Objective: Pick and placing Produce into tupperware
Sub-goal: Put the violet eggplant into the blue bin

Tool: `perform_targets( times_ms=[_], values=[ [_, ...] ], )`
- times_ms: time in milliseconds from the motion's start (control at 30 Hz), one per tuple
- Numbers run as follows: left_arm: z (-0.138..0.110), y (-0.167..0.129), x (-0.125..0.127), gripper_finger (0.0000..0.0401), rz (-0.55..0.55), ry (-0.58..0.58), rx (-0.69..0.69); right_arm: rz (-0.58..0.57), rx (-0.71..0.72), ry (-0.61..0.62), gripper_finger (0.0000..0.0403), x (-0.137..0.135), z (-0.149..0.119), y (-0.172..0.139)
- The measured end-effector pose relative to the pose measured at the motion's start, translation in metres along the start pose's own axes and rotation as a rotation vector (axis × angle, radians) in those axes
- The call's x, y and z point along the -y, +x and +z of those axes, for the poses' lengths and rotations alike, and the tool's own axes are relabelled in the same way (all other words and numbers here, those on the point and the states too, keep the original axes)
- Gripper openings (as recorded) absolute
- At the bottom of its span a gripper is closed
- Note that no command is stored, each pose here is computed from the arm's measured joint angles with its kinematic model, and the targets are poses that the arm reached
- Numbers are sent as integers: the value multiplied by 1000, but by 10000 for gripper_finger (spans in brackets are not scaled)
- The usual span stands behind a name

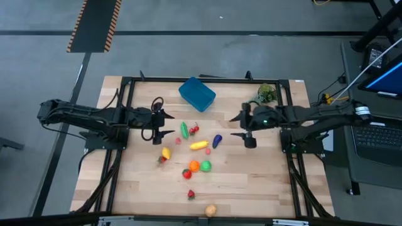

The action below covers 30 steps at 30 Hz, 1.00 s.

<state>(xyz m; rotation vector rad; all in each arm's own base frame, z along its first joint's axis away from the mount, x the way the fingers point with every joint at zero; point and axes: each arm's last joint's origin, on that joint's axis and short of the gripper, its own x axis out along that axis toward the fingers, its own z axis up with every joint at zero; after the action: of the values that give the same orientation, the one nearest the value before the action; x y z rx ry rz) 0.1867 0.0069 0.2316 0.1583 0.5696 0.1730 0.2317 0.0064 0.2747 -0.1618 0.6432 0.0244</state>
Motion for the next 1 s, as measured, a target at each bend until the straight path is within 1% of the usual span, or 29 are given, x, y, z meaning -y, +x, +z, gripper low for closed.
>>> perform_targets(
  times_ms=[100,233,333,433,633,767,867,1000],
  values=[
    [-5,0,0,275,15,-27,-50,56,-73,5,274,5,16,13],
    [-11,-1,0,275,14,-74,-117,119,-200,3,274,14,30,31],
    [-12,-1,1,275,15,-101,-130,157,-281,-16,265,23,38,45],
    [-13,-1,1,275,15,-102,-131,194,-345,-18,252,30,43,60],
    [-13,0,1,275,14,-101,-139,244,-462,10,235,42,47,87],
    [-13,0,1,275,10,-102,-139,305,-526,-22,233,45,44,106],
    [-13,0,1,275,10,-103,-139,325,-563,-33,233,46,43,120],
    [-13,0,1,275,9,-104,-139,360,-601,-82,233,46,40,135]
  ],
)
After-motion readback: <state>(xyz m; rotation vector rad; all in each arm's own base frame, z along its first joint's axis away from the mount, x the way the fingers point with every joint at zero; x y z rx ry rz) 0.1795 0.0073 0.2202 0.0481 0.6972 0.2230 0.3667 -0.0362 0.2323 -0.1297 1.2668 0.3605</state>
